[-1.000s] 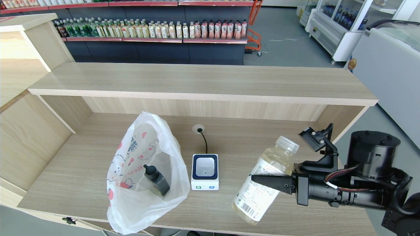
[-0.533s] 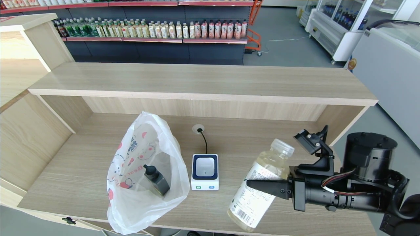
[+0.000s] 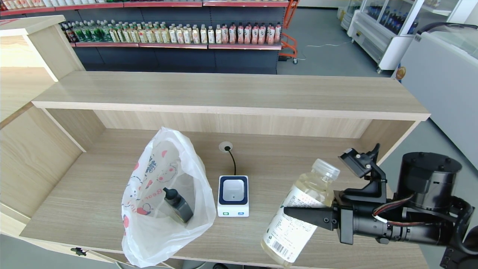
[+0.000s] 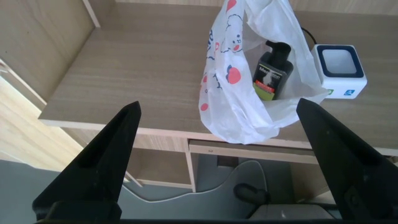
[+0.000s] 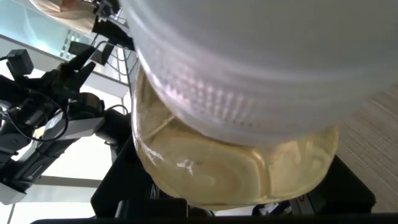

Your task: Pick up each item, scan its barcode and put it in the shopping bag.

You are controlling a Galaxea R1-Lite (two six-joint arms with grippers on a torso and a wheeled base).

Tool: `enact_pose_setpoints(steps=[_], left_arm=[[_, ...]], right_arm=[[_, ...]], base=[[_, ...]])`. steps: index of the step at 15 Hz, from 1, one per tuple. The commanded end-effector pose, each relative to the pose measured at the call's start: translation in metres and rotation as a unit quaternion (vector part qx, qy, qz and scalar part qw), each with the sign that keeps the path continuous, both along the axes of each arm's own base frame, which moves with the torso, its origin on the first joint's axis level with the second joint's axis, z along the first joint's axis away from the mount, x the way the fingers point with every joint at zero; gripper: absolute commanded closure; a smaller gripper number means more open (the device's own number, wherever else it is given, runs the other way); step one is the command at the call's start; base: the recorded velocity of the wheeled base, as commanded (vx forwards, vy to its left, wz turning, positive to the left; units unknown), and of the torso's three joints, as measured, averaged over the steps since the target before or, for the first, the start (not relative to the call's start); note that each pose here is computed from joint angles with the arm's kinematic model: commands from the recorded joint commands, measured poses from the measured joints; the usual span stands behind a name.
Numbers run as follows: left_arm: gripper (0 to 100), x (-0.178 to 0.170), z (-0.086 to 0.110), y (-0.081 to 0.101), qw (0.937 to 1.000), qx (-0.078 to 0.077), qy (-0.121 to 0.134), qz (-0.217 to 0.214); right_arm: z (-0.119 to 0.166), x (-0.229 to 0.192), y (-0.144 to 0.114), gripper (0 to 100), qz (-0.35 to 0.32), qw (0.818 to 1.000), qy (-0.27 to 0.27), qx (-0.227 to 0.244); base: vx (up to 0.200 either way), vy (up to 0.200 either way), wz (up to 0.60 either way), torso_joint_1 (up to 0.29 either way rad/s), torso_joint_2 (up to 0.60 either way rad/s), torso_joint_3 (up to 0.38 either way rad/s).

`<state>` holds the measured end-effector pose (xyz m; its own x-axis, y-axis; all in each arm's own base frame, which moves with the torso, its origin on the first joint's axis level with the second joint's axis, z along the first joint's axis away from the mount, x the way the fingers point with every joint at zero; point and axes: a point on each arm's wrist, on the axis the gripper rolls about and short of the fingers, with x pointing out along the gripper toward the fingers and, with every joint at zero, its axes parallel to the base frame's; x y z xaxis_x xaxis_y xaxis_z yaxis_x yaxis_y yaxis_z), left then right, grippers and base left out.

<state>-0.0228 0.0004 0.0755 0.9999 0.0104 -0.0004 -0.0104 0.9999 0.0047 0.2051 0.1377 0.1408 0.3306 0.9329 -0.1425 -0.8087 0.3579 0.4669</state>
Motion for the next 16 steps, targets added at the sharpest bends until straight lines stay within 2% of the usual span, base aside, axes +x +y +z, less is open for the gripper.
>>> enact_pose_setpoints(steps=[1,4,6,7,8,9,10,11,13,14,15,16], left_arm=[[0,0.000,0.000,0.000,1.0000,0.000,0.000,0.000],[0,0.000,0.000,0.000,1.0000,0.000,0.000,0.000],[0,0.000,0.000,0.000,1.0000,0.000,0.000,0.000],[0,0.000,0.000,0.000,1.0000,0.000,0.000,0.000],[0,0.000,0.000,0.000,1.0000,0.000,0.000,0.000],[0,0.000,0.000,0.000,1.0000,0.000,0.000,0.000],[0,0.000,0.000,0.000,1.0000,0.000,0.000,0.000],[0,0.000,0.000,0.000,1.0000,0.000,0.000,0.000],[0,0.000,0.000,0.000,1.0000,0.000,0.000,0.000],[0,0.000,0.000,0.000,1.0000,0.000,0.000,0.000],[0,0.000,0.000,0.000,1.0000,0.000,0.000,0.000],[0,0.000,0.000,0.000,1.0000,0.000,0.000,0.000]], right_arm=[[0.001,-0.003,-0.002,100,0.000,1.000,-0.002,0.001],[0.005,-0.007,-0.005,100,-0.002,1.000,-0.017,0.002],[0.012,-0.008,-0.017,100,-0.043,0.995,-0.087,-0.018],[0.014,-0.005,-0.029,100,-0.087,0.986,-0.132,-0.046],[0.017,-0.004,-0.051,100,-0.154,0.964,-0.190,-0.103],[0.019,-0.004,-0.065,100,-0.199,0.945,-0.215,-0.144],[0.020,-0.005,-0.089,100,-0.264,0.905,-0.248,-0.224],[0.020,-0.009,-0.103,100,-0.288,0.878,-0.269,-0.271],[0.025,-0.013,-0.121,100,-0.311,0.839,-0.308,-0.324],[0.027,-0.013,-0.127,100,-0.302,0.809,-0.346,-0.366],[0.026,-0.013,-0.127,100,-0.291,0.796,-0.365,-0.386],[0.027,-0.013,-0.127,100,-0.267,0.767,-0.404,-0.420]], base=[[0.000,0.000,0.00,0.000,0.00,0.000],[0.000,0.000,0.00,0.000,0.00,0.000],[0.000,0.000,0.00,0.000,0.00,0.000],[0.000,0.000,0.00,0.000,0.00,0.000],[0.000,0.000,0.00,0.000,0.00,0.000],[0.000,0.000,0.00,0.000,0.00,0.000],[0.000,0.000,0.00,0.000,0.00,0.000],[0.000,0.000,0.00,0.000,0.00,0.000],[0.000,0.000,0.00,0.000,0.00,0.000],[0.000,0.000,0.00,0.000,0.00,0.000],[0.000,0.000,0.00,0.000,0.00,0.000],[0.000,0.000,0.00,0.000,0.00,0.000]])
